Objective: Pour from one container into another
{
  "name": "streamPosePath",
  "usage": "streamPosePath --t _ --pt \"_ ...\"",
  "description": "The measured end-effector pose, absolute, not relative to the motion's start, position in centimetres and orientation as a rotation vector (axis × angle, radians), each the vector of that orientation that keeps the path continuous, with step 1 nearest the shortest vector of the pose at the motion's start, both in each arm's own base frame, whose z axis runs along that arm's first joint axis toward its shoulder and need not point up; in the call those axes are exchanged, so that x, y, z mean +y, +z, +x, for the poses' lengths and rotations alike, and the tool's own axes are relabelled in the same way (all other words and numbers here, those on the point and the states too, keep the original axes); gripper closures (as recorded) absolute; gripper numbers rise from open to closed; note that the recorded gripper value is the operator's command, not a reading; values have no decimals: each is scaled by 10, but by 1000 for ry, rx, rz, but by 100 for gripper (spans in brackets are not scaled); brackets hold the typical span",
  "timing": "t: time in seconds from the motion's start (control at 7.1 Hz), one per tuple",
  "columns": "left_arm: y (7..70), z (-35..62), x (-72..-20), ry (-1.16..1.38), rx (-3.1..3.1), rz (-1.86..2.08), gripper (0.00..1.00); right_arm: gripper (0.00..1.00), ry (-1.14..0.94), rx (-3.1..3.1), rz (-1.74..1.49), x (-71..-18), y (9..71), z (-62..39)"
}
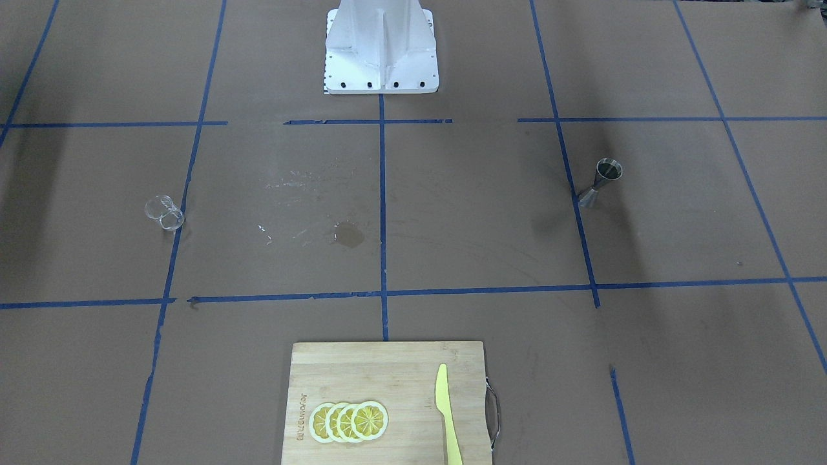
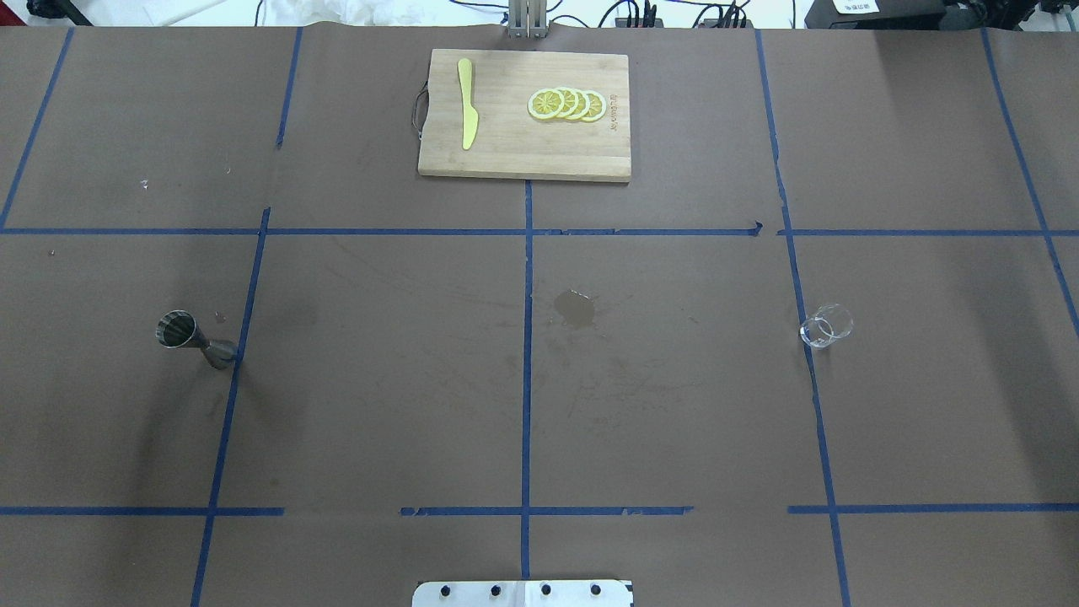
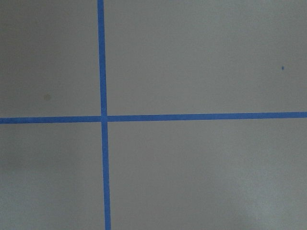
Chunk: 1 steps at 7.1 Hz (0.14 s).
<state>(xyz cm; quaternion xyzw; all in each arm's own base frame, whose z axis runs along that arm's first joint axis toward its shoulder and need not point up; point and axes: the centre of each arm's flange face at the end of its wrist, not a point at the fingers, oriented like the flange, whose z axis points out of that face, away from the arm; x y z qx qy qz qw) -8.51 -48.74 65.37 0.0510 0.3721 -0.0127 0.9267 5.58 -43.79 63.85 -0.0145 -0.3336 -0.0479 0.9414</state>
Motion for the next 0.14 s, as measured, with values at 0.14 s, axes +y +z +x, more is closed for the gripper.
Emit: streamPosePath --t 0.14 --pt "654 -85 -487 -26 763 104 0 0 -98 -680 -29 -438 638 56"
